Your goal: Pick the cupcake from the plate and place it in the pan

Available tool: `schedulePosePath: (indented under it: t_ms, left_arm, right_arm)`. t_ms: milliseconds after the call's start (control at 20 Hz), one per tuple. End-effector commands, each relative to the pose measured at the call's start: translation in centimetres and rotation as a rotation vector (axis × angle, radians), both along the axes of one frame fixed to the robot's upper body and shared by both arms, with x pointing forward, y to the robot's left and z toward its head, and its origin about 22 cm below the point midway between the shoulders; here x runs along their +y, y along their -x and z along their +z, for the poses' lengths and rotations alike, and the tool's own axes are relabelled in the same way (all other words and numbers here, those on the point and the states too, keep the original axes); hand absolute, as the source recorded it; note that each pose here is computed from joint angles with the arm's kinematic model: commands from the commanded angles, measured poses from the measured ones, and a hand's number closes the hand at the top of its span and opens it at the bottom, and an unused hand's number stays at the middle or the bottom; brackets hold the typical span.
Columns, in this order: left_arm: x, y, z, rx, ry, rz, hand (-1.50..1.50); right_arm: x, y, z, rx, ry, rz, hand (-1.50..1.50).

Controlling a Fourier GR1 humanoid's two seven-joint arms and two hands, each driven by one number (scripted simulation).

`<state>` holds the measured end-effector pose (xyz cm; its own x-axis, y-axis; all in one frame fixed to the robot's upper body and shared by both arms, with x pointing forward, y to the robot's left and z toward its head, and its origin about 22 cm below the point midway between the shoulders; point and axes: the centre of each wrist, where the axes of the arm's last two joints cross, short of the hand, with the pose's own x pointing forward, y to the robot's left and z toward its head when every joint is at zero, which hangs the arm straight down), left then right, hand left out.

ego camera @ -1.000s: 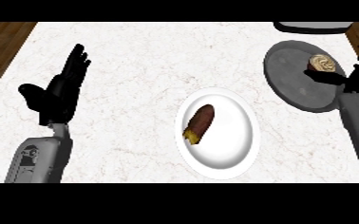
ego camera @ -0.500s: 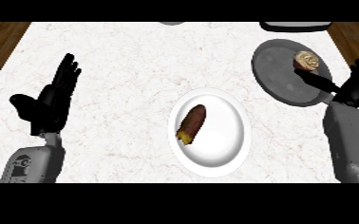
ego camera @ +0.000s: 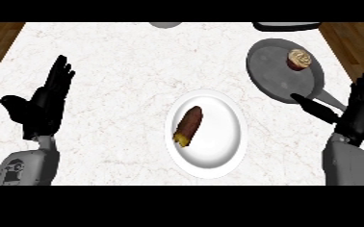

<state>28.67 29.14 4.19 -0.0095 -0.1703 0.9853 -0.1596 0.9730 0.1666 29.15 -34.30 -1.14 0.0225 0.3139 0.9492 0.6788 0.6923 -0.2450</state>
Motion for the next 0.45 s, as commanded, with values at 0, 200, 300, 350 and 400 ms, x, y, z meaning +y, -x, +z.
schedulePosePath:
  t_ms: [0, 200, 300, 350, 400]
  left_arm:
    - [1.4, 0.2, 0.7, -0.002, 0.001, 0.001, 0.0]
    - [0.9, 0.1, 0.7, -0.004, 0.003, -0.028, 0.0]
    - [0.7, -0.5, 1.7, -0.021, 0.005, -0.031, 0.0]
    - [-0.4, -1.3, 0.6, -0.027, -0.005, -0.016, 0.0]
    - [0.4, 0.4, 0.2, -0.016, 0.007, -0.036, 0.0]
  right_arm:
    - [1.6, 4.2, 1.3, -0.031, 0.0, 0.024, -1.5]
    - [2.7, 9.4, 3.2, 0.004, -0.005, 0.026, -1.5]
    - [4.6, 10.1, 5.5, 0.023, -0.006, 0.007, -1.5]
    - [4.8, 11.9, 5.6, 0.035, 0.006, -0.01, -1.5]
    - [5.0, 12.7, 7.0, 0.047, 0.003, -0.032, -1.5]
